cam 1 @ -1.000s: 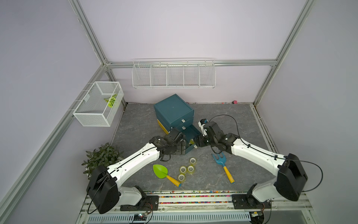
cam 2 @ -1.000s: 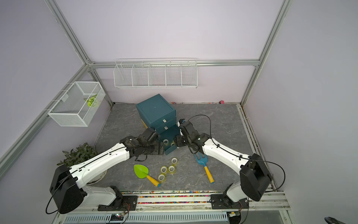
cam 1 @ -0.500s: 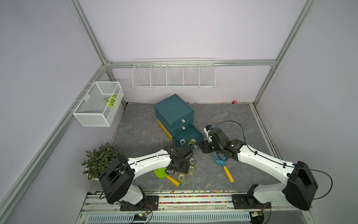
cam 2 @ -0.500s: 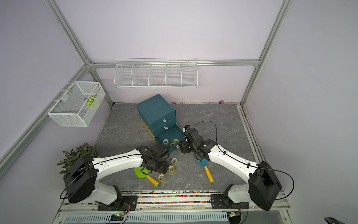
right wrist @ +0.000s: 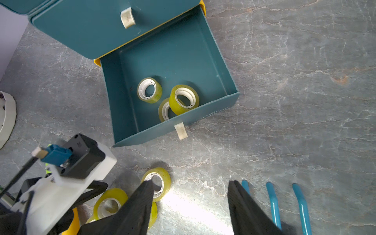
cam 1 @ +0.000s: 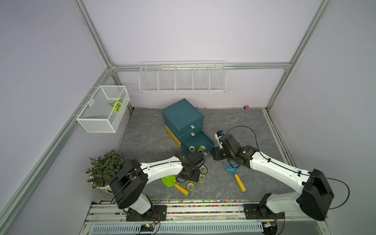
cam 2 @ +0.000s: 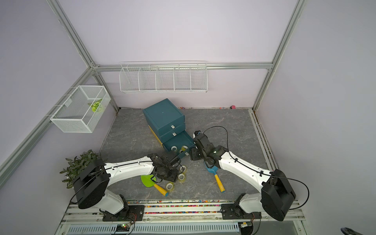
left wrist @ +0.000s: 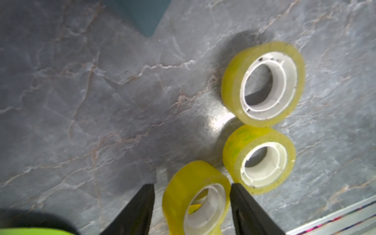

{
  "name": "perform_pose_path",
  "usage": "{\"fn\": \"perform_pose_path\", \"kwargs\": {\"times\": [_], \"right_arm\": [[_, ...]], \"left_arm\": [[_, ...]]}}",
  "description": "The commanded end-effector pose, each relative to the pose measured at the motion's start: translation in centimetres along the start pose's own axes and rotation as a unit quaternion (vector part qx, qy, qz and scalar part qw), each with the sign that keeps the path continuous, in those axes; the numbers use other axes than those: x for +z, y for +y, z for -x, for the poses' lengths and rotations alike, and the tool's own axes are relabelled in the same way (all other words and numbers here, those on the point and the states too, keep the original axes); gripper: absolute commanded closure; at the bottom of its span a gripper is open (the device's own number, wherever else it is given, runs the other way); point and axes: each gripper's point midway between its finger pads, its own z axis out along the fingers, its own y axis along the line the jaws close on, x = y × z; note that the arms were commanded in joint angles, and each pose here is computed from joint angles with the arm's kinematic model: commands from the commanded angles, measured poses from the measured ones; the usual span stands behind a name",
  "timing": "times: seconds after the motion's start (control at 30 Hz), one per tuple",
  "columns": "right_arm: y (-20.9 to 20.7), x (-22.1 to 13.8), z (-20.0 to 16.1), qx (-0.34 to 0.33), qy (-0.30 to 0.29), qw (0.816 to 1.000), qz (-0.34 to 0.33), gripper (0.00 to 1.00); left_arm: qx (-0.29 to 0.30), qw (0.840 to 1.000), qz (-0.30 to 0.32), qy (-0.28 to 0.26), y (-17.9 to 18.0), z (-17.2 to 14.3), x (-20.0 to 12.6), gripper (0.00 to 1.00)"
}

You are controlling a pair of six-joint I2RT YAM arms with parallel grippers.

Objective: Place the transparent tape into the drawer according to color
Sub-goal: Pick up the tape at the center of the board.

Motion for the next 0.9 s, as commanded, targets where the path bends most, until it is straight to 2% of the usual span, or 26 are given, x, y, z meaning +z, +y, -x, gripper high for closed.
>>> {"fn": "perform_pose_path", "kwargs": {"times": [0.0, 0.1, 0.3, 0.43, 0.5, 0.67, 0.87], "right_arm": [[0.0, 0.0, 0.6, 0.004, -0.005, 1.0, -0.006, 0.36], [0.0, 0.1, 0.7, 0.005, -0.004, 1.0, -0.008, 0.36], [0.2, 0.1, 0.8, 0.005, -0.001, 1.0, -0.003, 0.36], [0.3, 0.1, 0.9, 0.005, -0.003, 1.0, -0.003, 0.36], [0.3, 0.0, 1.0, 0.006, -0.004, 1.0, -0.002, 0.36], [0.3, 0.0, 1.0, 0.005, -0.003, 1.0, -0.002, 0.36], [0.1, -0.2, 1.0, 0.006, -0.005, 1.0, -0.008, 0.36]], "left_arm": [[-0.002, 0.998, 0.059, 0.015, 2.4, -0.8, 1.4, 0.43], [-0.003, 0.998, 0.059, 0.014, 2.4, -0.8, 1.3, 0.47], [-0.021, 0.995, 0.097, 0.01, 3.9, -1.0, 0.7, 0.24], [-0.025, 0.995, 0.094, -0.005, 4.0, -0.8, -0.2, 0.22], [-0.021, 0.996, 0.09, 0.003, 3.8, -1.0, 0.2, 0.24], [-0.019, 0.994, 0.096, 0.044, 3.8, -2.1, 2.1, 0.38], [-0.018, 0.996, 0.086, 0.03, 3.3, -1.5, 1.5, 0.51]]}}
